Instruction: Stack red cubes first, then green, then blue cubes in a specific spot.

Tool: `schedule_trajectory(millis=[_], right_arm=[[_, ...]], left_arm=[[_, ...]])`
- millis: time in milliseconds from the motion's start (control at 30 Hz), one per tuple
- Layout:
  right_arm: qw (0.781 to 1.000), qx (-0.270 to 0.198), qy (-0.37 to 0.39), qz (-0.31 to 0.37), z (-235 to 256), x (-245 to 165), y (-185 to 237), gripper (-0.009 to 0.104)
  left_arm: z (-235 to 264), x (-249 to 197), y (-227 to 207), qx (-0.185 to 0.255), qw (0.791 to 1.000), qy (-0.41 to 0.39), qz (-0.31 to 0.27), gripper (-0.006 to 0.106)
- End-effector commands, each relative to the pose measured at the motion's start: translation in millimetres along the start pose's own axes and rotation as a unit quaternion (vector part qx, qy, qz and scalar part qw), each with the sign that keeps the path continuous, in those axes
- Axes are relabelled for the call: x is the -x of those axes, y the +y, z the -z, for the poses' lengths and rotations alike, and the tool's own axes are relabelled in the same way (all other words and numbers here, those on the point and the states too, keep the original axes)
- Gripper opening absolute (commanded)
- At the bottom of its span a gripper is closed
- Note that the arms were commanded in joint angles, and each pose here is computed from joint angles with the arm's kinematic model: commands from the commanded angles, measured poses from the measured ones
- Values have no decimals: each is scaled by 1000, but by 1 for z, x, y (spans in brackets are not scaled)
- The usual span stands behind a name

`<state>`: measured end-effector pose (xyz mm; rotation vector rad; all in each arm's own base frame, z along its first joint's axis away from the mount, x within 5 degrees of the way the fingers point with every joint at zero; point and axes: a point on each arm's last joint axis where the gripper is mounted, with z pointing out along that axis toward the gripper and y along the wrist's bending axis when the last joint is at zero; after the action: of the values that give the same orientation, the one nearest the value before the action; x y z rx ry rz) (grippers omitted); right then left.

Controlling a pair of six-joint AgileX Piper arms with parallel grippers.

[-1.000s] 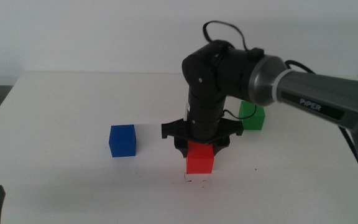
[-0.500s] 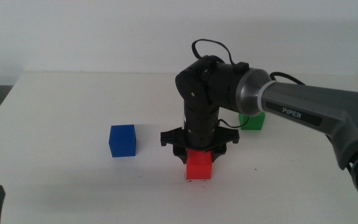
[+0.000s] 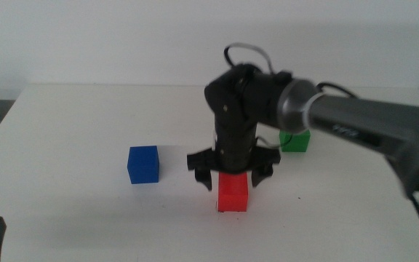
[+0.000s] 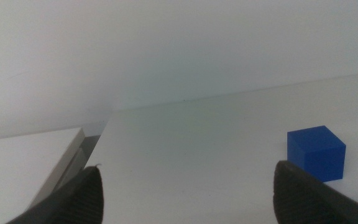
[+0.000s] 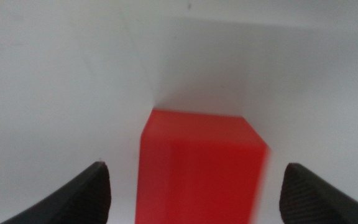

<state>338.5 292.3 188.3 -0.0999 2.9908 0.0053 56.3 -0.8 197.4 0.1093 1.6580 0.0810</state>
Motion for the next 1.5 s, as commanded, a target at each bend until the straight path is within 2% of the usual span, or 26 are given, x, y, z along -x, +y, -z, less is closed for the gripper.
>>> schedule_trajectory(millis=[0,200,400,500,633,867,933,1467], right_arm=[[999,-3,-32,24,41,-3,-6,93],[994,9,-86,64,102,6,-44,93],[995,-26,-86,37,92,41,-109,93],[991,-16,-130,33,79,63,-125,93],[986,-9,-165,23,59,82,-134,93],[989,-31,-145,-10,22,92,-144,93],[987,-44,-151,-21,17,94,-146,93],[990,-45,-133,-27,-11,96,-144,93]], left_arm=[[0,1,0,1,1000,-8,3,94],[0,1,0,1,1000,-8,3,94],[0,1,0,1,1000,-8,3,94],[0,1,0,1,1000,-8,3,94],[0,1,0,1,1000,-8,3,94],[0,1,0,1,1000,-8,3,94],[0,1,0,1,1000,-8,3,94],[0,1,0,1,1000,-8,3,94]])
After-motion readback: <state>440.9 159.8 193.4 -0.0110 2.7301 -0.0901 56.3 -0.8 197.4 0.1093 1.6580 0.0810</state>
